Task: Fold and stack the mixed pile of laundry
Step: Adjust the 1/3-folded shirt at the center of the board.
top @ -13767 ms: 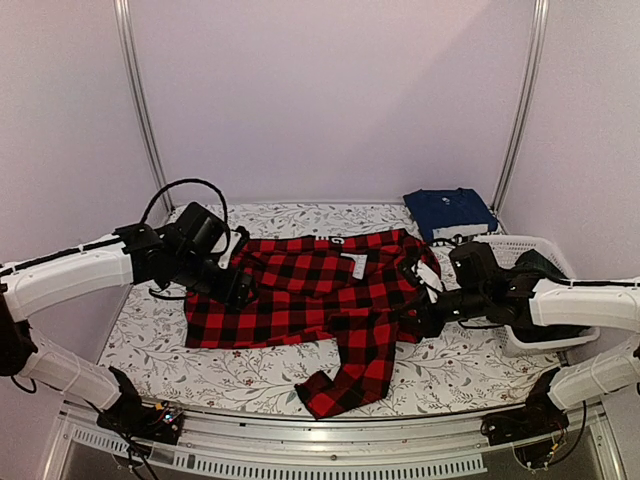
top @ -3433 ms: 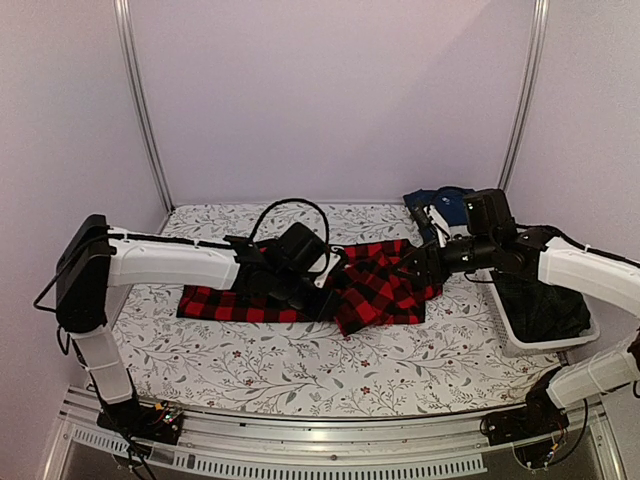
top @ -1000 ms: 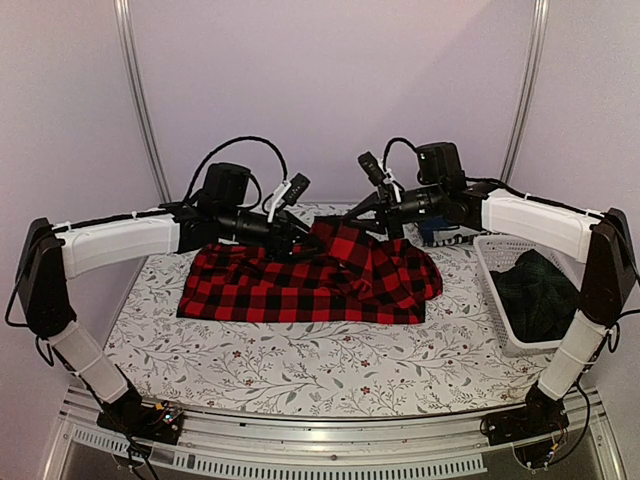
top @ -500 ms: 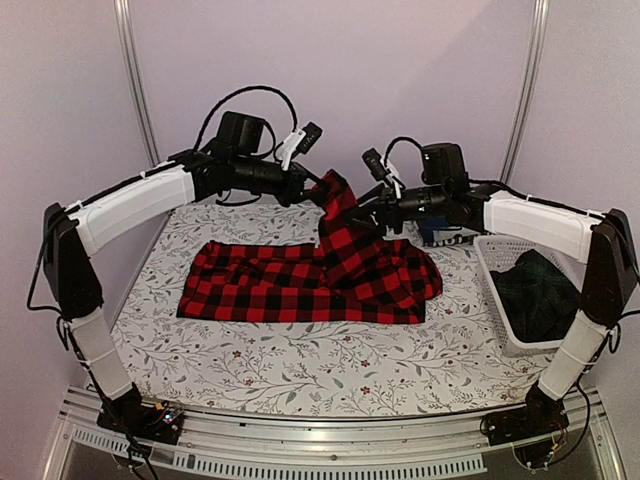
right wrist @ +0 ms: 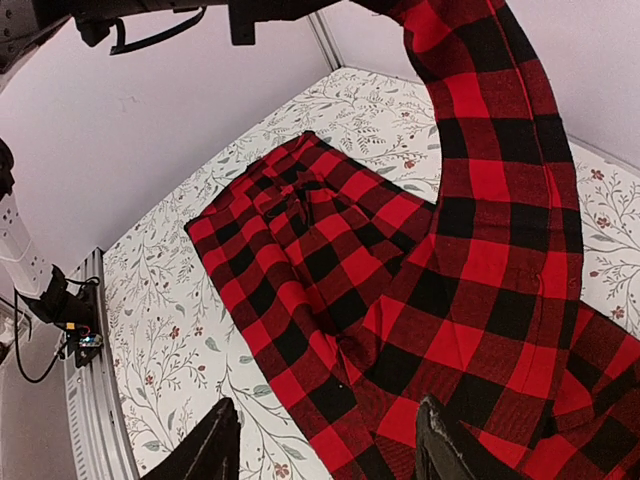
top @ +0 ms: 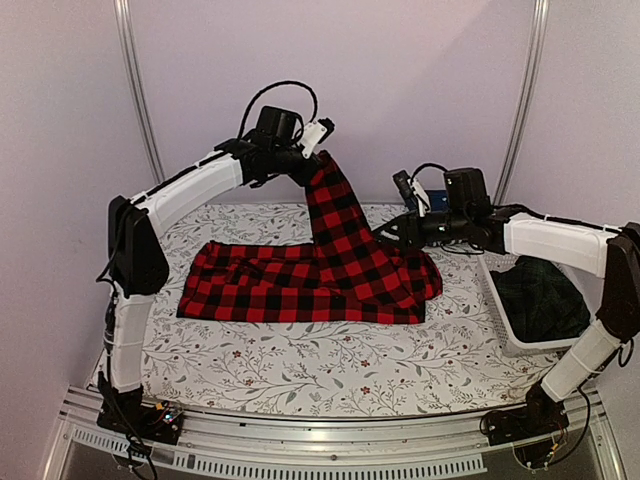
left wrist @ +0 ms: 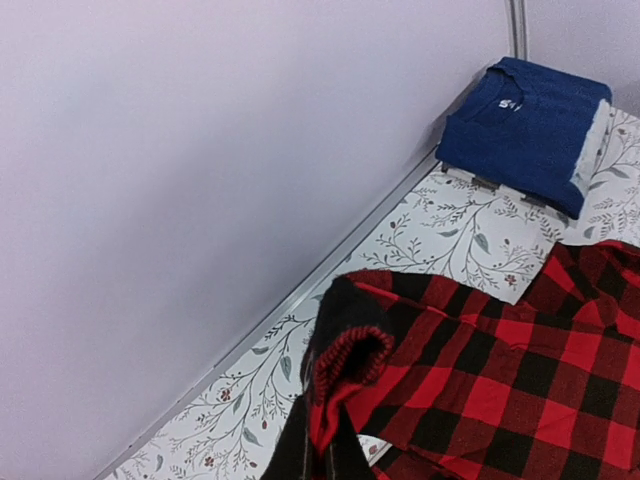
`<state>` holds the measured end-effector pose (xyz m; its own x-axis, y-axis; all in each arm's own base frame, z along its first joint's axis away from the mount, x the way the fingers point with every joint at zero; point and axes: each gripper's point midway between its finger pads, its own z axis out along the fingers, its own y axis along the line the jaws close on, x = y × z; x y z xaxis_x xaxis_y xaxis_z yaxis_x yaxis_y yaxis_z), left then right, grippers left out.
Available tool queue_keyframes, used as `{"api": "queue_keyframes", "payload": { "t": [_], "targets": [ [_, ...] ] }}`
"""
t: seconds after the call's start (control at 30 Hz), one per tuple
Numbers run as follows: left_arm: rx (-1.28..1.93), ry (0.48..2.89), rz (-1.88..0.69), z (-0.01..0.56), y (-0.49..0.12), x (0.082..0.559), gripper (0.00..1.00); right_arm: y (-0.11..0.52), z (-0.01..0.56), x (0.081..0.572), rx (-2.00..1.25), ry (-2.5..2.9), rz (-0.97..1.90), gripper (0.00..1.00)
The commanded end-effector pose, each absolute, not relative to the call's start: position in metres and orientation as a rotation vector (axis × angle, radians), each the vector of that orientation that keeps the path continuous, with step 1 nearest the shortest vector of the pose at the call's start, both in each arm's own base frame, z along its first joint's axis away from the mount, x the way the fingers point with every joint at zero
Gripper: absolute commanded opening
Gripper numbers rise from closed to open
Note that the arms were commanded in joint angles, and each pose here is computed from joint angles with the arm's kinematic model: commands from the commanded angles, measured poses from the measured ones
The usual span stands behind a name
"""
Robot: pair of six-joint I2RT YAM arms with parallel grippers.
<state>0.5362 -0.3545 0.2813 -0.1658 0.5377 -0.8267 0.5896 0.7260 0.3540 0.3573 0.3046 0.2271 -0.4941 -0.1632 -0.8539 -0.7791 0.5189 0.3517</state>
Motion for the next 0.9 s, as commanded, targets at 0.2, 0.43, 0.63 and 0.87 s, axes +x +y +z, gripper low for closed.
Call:
{"api": "queue_keyframes", "payload": {
  "t": [0.2, 0.43, 0.63, 0.87],
  "targets": [
    [0.930, 1.779, -0.121, 0.258, -0.372, 0.550, 0.00, 0.300, 0.203, 0.353, -0.668, 2.058, 1.014, 0.57],
    [1.229, 1.698, -0.327, 0.234, -0.370, 0.454, 0.00, 0.298, 0.193, 0.357, -0.665, 2.088, 1.017, 0.57],
    [1.434, 1.754, -0.312, 0.186, -0.332, 0.391, 0.00, 0.300, 0.190, 0.357, -0.695, 2.091, 1.041, 0.57],
    [1.496, 1.924, -0.071, 0.118, -0.282, 0.384, 0.00, 0.307, 0.176, 0.358, -0.728, 2.126, 1.078, 0.56]
  ]
}}
